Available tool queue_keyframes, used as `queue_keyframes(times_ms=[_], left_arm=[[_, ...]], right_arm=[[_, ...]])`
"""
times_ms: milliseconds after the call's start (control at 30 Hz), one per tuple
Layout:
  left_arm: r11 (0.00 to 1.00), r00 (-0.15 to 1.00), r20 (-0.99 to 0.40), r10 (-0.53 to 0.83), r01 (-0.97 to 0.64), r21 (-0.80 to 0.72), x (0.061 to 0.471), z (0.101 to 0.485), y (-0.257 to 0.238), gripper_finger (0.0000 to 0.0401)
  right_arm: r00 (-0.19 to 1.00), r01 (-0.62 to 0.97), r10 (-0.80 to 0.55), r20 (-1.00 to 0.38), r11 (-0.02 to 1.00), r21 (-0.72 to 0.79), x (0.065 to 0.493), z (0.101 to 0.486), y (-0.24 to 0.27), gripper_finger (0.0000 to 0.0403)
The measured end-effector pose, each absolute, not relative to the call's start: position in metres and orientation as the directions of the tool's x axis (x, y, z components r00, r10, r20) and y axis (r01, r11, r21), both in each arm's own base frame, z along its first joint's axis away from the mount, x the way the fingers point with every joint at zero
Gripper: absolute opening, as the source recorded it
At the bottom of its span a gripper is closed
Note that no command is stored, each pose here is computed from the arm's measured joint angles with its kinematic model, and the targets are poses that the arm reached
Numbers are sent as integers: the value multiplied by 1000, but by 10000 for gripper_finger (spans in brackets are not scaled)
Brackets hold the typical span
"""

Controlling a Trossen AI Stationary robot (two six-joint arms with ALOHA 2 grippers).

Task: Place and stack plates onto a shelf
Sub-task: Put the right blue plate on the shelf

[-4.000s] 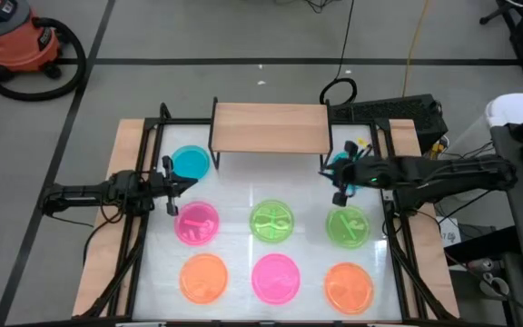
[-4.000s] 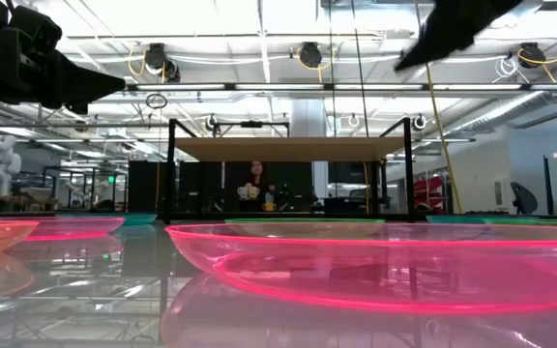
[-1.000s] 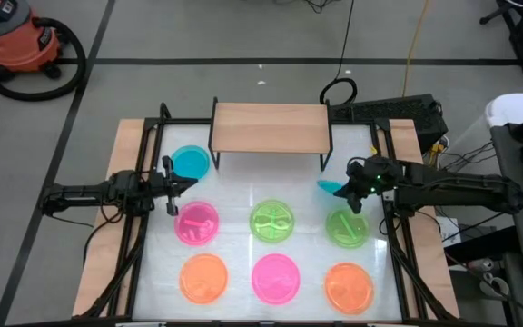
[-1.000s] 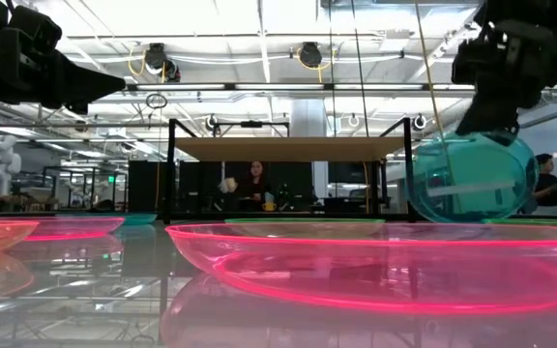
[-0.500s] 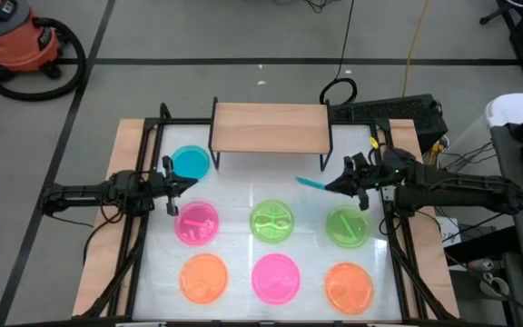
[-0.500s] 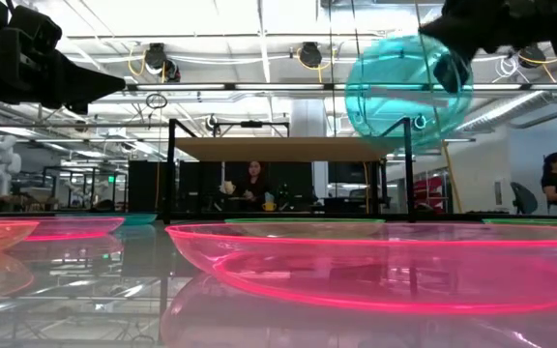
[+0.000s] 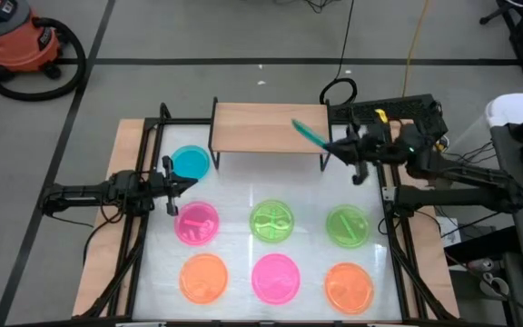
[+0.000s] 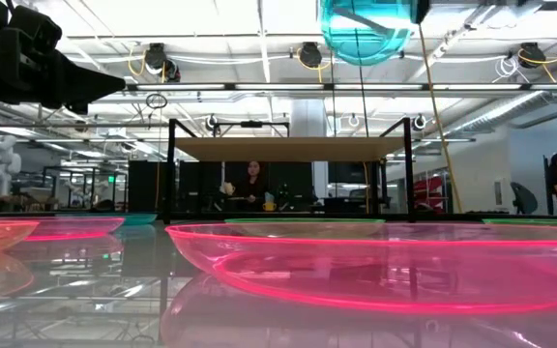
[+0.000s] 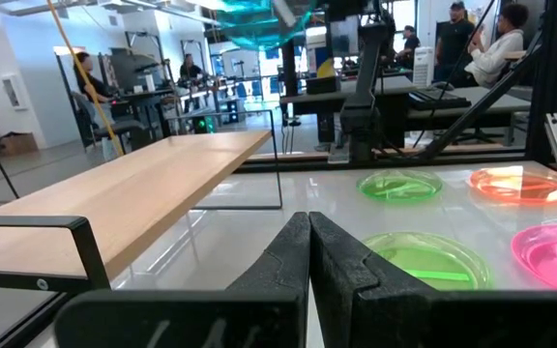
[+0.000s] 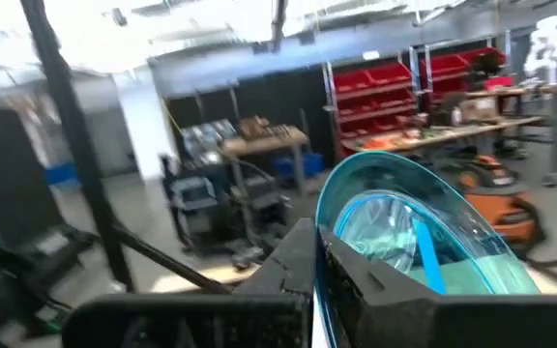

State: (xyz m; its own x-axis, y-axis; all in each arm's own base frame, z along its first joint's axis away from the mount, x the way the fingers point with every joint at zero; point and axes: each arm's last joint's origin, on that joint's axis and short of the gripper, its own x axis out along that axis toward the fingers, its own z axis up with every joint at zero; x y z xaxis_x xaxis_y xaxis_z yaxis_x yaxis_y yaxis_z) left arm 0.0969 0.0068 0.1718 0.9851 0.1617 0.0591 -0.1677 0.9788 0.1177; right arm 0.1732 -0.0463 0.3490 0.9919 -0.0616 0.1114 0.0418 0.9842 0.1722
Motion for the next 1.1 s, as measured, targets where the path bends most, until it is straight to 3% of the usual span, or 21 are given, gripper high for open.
queue_keyframes(times_ms=[367, 600, 867, 1100], left_arm=[[979, 985, 59, 161, -167, 118, 97, 172, 7, 8], [979, 985, 59, 161, -167, 118, 97, 172, 7, 8], [979, 985, 59, 161, -167, 118, 97, 172, 7, 8], [979, 985, 59, 161, -167, 118, 97, 172, 7, 8]], right_arm=[[952, 178, -205, -227, 975, -134, 237, 317, -94, 0], [898, 156, -214, -384, 972, -177, 255, 283, -106, 0], [766, 249, -355, -537, 933, -261, 258, 259, -113, 0], [742, 259, -351, -571, 936, -238, 256, 256, -112, 0]])
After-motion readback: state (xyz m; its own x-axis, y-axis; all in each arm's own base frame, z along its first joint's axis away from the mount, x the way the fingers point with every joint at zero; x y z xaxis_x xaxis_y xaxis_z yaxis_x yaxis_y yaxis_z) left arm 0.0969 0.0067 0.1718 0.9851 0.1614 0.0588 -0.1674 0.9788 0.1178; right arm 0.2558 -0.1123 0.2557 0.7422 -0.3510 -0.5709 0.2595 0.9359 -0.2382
